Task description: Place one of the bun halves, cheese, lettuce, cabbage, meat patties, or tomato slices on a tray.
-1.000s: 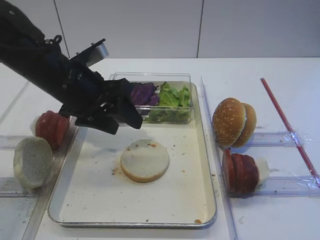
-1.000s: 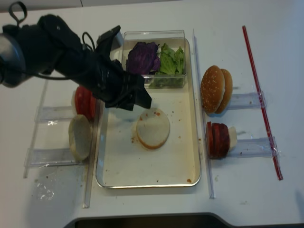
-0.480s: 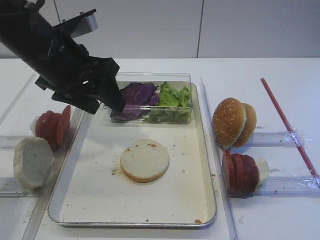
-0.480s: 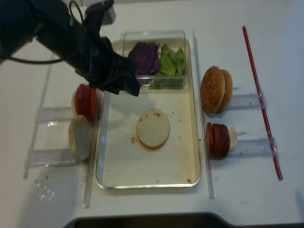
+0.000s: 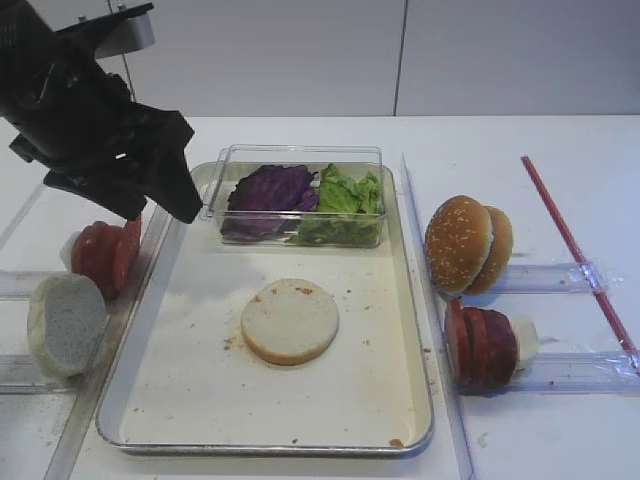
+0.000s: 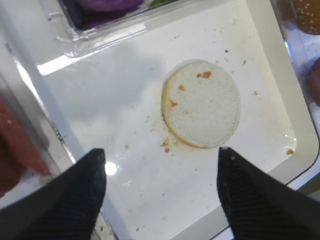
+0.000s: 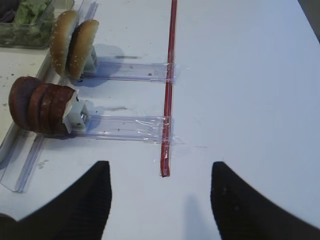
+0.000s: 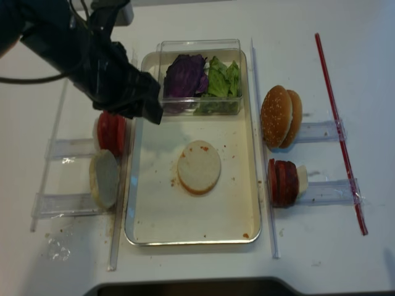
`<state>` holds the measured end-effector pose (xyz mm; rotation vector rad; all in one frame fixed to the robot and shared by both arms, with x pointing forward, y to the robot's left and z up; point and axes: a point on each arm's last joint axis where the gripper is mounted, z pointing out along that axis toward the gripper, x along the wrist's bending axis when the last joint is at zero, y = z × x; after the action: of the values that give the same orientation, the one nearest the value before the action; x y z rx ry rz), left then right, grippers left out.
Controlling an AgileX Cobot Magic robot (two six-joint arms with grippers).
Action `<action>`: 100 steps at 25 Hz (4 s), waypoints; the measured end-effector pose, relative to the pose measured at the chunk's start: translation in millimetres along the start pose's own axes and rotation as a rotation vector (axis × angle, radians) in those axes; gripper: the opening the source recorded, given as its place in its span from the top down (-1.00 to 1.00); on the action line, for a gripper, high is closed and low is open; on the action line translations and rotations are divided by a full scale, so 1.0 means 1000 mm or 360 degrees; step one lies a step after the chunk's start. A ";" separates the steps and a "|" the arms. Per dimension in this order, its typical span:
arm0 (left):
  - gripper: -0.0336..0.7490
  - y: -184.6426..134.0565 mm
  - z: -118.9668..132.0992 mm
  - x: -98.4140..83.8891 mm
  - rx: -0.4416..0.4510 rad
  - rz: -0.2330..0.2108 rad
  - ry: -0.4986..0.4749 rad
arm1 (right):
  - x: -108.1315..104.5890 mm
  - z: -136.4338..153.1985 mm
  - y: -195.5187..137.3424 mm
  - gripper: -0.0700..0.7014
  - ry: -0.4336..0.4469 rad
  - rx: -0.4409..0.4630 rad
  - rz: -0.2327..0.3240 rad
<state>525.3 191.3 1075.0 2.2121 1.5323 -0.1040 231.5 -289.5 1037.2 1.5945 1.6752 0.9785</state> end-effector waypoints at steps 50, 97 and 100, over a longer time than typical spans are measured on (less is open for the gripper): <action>-0.20 -0.088 -0.103 0.028 -0.0277 -0.0198 0.0575 | 0.000 0.000 0.000 -0.36 -0.0002 0.0000 -0.0006; -0.20 -0.241 -0.052 0.011 -0.0721 -0.0168 0.0594 | 0.000 0.000 0.000 -0.36 -0.0002 0.0000 0.0000; -0.20 -0.244 -0.053 0.010 -0.0748 -0.0161 0.0596 | 0.000 0.000 0.000 -0.36 -0.0002 0.0000 0.0000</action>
<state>298.3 290.5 1043.2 1.8426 1.6482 0.6101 231.5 -289.6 1037.2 1.5947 1.6744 0.9772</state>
